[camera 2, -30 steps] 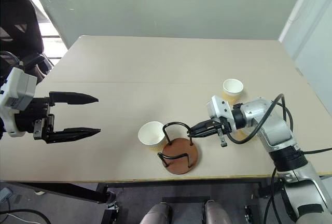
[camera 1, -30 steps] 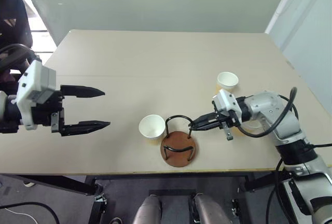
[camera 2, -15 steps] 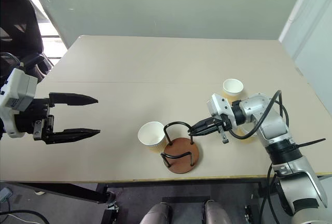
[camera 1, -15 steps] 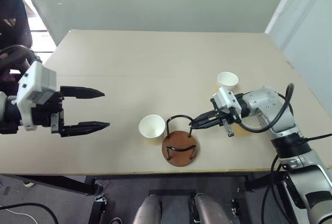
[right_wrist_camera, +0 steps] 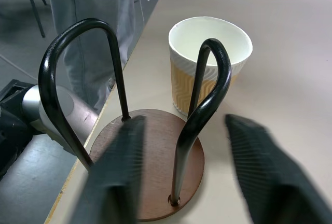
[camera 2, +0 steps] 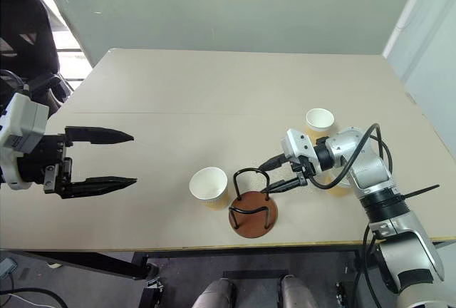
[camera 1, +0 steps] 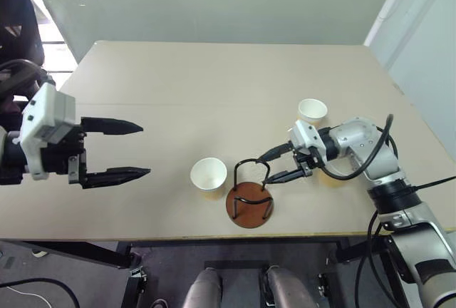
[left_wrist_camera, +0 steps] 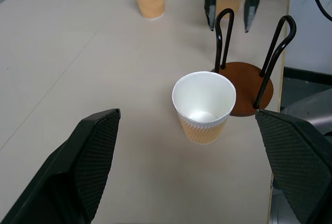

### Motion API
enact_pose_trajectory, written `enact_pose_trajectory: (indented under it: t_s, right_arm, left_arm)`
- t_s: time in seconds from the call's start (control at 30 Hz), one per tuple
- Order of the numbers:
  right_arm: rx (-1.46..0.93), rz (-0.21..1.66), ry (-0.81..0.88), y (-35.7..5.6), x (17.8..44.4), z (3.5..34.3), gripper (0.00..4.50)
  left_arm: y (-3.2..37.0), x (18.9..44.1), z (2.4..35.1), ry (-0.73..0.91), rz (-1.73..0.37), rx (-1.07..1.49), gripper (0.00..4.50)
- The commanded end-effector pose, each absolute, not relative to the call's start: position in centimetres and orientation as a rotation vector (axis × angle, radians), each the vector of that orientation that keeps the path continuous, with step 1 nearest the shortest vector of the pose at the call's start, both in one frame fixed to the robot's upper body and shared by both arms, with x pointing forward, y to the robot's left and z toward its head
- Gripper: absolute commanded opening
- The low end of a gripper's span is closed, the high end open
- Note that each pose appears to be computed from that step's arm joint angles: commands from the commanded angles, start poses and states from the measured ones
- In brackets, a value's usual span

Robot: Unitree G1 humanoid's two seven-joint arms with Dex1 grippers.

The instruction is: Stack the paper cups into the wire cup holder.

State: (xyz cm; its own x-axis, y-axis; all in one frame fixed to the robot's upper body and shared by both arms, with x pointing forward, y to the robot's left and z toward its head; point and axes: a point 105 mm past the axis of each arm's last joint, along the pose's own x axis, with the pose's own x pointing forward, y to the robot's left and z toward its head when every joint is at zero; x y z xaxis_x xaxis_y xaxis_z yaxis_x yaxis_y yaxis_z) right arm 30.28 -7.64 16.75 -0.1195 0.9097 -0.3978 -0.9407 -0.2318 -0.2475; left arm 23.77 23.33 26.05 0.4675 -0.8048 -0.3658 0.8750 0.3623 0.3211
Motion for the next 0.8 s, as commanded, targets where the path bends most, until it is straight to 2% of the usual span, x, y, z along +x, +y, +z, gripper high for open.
enact_pose_trajectory:
  t_s: [0.03, 0.1, 0.3, 0.4, 0.53, 0.6, 0.7, 0.8]
  right_arm:
    - [-0.601, 1.699, 0.023, -8.0, 30.6, 18.2, 3.9]
    - [-0.65, 1.694, 0.009, -8.5, 30.7, 18.8, 4.48]
    - [-0.837, 1.647, -0.045, -11.2, 30.3, 23.3, 4.48]
    - [-0.943, 1.553, -0.084, -12.9, 30.5, 26.1, 4.48]
    - [-1.054, 1.393, -0.072, -16.3, 29.8, 29.2, 4.48]
    - [-1.082, 1.331, 0.011, -18.5, 29.0, 29.0, 4.48]
    - [-1.04, 1.298, 0.196, -21.0, 27.4, 25.9, 4.48]
    - [-0.996, 1.277, 0.3, -21.5, 26.4, 23.1, 4.48]
  left_arm:
    - [23.4, 23.5, 27.1, 0.122, -1.065, 0.554, 4.5]
    - [23.4, 23.5, 27.2, 0.122, -1.066, 0.555, 4.5]
    - [23.5, 23.8, 27.3, 0.118, -1.071, 0.564, 4.5]
    - [23.5, 24.1, 27.6, 0.097, -1.069, 0.599, 4.5]
    - [22.8, 24.0, 29.6, 0.009, -1.076, 0.641, 4.5]
    - [22.4, 23.8, 29.6, 0.005, -1.1, 0.644, 4.5]
    - [22.1, 23.6, 29.0, 0.013, -1.127, 0.639, 4.5]
    - [22.4, 23.8, 28.9, 0.026, -1.123, 0.638, 4.5]
